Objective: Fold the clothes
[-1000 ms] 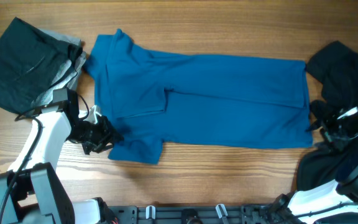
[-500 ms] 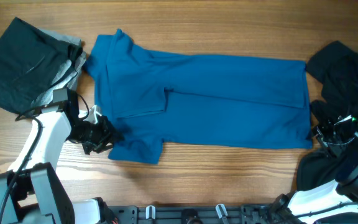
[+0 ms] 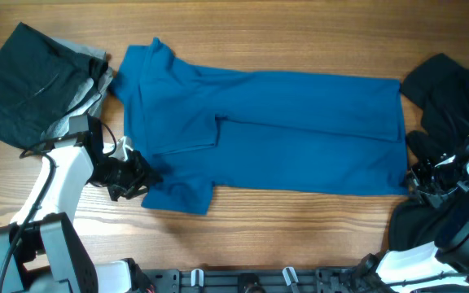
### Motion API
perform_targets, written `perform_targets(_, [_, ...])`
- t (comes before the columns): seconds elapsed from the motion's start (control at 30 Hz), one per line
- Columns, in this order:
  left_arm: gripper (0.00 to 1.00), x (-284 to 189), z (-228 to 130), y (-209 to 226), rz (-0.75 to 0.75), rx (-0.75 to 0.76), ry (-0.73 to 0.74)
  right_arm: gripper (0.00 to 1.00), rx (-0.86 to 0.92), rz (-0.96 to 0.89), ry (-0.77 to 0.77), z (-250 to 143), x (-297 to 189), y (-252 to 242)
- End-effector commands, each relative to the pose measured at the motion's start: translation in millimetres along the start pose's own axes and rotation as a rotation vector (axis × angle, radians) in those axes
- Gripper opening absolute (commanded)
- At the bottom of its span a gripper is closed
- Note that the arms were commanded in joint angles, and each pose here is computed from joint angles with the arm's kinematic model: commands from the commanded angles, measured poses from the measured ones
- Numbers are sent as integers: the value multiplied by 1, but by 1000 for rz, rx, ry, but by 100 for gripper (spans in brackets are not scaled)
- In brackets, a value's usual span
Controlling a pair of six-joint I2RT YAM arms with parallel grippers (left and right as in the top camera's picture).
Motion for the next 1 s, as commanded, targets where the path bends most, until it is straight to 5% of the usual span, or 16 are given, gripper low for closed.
perform_targets(0.0, [32, -5, 1, -6, -28, 28, -15, 13, 4, 25, 60, -12, 3, 4])
perform_targets(0.13, [27, -5, -2, -5, -21, 30, 1, 4, -42, 44, -46, -2, -40, 13])
perform_targets(0.37, [49, -4, -10, 0, -2, 75, 35, 4, -78, 75, -221, 2, -90, 24])
perform_targets(0.57, [54, 8, -12, 12, 75, 93, 27, 4, -83, 84, -245, 4, -94, 25])
perform_targets(0.6, [50, 12, -10, 13, 73, 98, 21, 4, -87, 94, -253, 6, -94, 27])
perform_targets(0.67, [5, 18, -13, 13, 49, 82, 31, 4, -96, 129, -257, 7, -95, 32])
perform_targets(0.83, [4, -5, -33, -28, -163, 60, 144, 4, -140, 123, -234, 1, -105, 34])
perform_targets(0.97, [4, -60, -14, -71, -178, 199, -5, 4, -184, 88, -239, 0, -137, 35])
Point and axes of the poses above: each gripper's point midway between its finger pads, its own x axis out along the fingers, its own y axis along the line the jaws close on, z = x × y, the point moved 3 cm from there along -x, back along the fingers, and after that the axes turned 9 degrees about -x, right-handed, at the moved point
